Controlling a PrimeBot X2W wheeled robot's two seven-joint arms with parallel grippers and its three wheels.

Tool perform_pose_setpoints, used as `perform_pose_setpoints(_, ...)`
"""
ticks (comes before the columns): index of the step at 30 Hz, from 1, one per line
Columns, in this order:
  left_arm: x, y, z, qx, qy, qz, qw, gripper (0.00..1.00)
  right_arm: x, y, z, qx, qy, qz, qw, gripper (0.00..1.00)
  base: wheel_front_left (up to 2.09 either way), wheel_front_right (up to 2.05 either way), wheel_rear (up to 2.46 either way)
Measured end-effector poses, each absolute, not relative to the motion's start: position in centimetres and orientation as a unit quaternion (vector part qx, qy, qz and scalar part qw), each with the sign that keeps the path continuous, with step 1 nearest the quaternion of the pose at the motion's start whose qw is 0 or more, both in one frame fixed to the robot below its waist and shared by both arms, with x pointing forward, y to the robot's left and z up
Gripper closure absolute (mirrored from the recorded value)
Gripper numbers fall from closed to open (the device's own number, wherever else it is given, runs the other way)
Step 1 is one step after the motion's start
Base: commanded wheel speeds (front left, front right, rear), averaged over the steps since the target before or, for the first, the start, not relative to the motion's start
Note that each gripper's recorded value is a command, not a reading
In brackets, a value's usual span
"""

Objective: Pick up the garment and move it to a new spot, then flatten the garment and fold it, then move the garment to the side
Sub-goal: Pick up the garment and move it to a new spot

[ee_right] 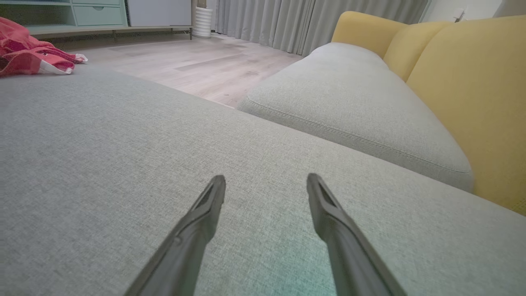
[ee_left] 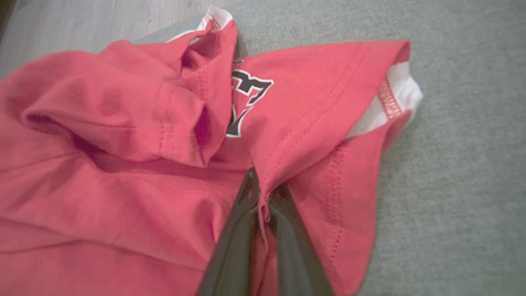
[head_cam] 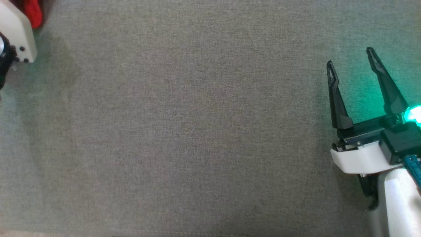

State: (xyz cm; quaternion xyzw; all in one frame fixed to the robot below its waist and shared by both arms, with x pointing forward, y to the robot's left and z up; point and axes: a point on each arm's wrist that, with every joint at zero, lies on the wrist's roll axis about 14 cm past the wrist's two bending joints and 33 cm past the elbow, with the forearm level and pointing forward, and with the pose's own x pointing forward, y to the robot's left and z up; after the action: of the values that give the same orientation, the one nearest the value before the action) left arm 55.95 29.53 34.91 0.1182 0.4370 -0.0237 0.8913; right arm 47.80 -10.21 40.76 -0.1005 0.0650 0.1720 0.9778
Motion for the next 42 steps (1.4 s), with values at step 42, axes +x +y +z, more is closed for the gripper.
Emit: perform_pose_setpoints(42, 43.5, -8.5, 65.8, -0.125, 0.023, -0.451, 0.883, 1.0, 36.4, -17.1, 52.2, -0.044, -0.047, 0.051, 0.997, 0.0, 0.0, 0.0, 0.0)
